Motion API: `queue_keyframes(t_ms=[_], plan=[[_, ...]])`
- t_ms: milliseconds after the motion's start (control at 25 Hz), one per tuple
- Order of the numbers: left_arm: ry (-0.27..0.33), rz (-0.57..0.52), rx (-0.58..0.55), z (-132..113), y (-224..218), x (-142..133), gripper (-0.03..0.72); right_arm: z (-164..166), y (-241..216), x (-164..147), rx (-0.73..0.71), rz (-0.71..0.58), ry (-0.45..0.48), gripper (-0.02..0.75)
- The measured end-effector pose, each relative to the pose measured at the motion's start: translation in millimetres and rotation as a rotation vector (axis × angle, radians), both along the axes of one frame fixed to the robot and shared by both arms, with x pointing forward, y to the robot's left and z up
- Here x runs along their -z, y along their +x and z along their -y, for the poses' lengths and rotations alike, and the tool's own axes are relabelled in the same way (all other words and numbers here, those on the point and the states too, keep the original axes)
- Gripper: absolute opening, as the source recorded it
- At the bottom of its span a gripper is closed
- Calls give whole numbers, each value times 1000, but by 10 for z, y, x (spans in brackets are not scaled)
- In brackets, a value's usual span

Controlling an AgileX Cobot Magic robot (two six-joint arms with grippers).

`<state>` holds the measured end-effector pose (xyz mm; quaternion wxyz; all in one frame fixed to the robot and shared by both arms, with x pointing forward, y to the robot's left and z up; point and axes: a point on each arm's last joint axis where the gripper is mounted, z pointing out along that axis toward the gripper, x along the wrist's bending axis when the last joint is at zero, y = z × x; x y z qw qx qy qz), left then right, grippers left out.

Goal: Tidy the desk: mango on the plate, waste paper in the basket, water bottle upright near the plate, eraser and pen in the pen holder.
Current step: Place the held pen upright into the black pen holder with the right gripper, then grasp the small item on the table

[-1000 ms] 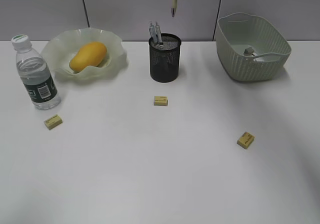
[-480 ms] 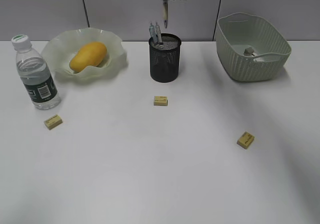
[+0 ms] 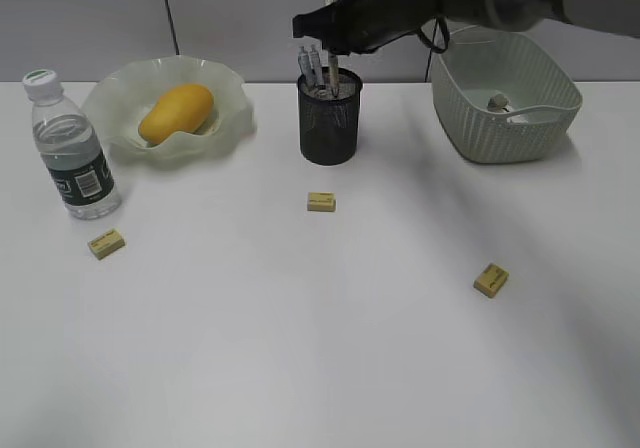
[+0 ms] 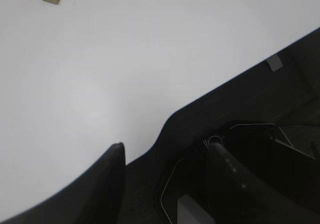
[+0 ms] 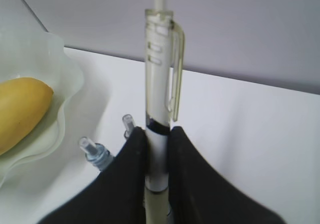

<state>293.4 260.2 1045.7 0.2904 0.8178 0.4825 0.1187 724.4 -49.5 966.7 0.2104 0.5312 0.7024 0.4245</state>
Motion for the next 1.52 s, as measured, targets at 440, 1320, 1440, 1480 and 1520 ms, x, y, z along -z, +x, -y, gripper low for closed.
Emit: queue_keyframes(t_ms=[440,1320,1440,1480,1520], plan=[[0,0,0,0,0,0,393,-159,-136,184,-66,38,-41,118],[0,0,0,0,0,0,384,-75,-251,-58,-59,-47,-115,472],[0,0,0,0,0,0,383,-14,-341,-328,-56,-66,-137,472],[0,0,0,0,0,0,383,9,-374,-400,-58,-76,-152,472],[0,0,0,0,0,0,382,35,-413,-486,-61,-86,-167,472]])
